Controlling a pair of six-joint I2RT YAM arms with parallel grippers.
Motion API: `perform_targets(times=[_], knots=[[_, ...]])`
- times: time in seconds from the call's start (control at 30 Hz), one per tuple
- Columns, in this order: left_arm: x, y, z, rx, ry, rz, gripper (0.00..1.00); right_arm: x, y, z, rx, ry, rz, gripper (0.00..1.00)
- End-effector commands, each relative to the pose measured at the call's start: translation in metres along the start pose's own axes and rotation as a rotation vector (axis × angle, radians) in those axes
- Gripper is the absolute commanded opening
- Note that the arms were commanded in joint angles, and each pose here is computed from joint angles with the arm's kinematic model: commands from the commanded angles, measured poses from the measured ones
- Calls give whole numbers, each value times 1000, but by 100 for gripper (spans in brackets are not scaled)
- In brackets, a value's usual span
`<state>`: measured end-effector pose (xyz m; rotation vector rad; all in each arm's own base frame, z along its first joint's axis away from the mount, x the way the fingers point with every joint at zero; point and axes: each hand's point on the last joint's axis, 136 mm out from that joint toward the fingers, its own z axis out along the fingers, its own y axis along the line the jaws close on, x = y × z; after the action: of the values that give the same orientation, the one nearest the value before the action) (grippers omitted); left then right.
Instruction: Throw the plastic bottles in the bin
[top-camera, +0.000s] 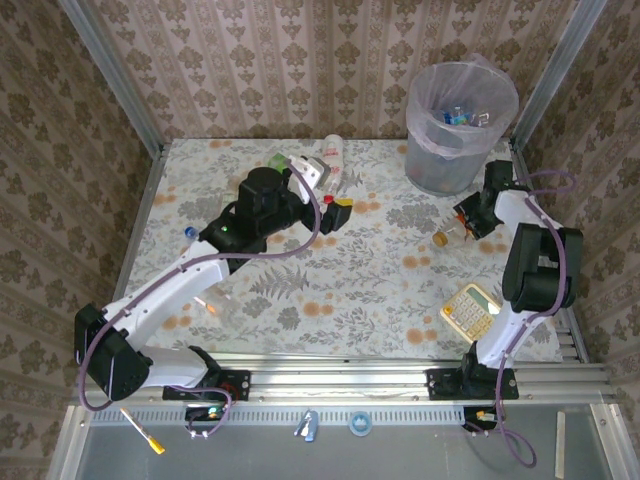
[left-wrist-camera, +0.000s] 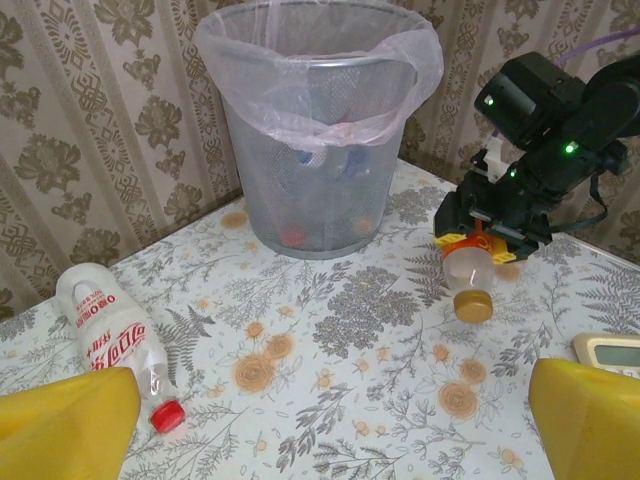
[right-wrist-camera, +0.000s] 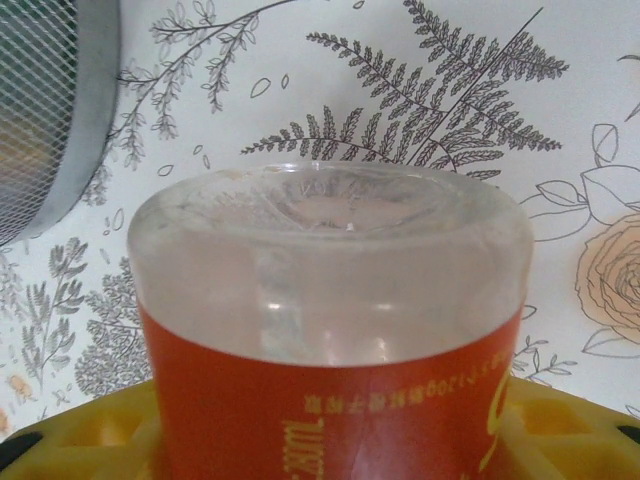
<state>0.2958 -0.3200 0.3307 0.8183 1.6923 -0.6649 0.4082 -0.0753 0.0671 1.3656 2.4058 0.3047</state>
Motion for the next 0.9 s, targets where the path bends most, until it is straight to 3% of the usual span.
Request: perform_targets(times=[0.0,0.47,0.87], knots=[[-8,4,-5,-10,-35,1,100,-5,3,-17,-32,-41,-13,44],[-5,18,-4,-51,-39,-26,100,-1,23,-70,-184,-106,-48,43],[-2,24,6,-66,-17,-51,100,33,44,-133,-386,-116,-207,39]])
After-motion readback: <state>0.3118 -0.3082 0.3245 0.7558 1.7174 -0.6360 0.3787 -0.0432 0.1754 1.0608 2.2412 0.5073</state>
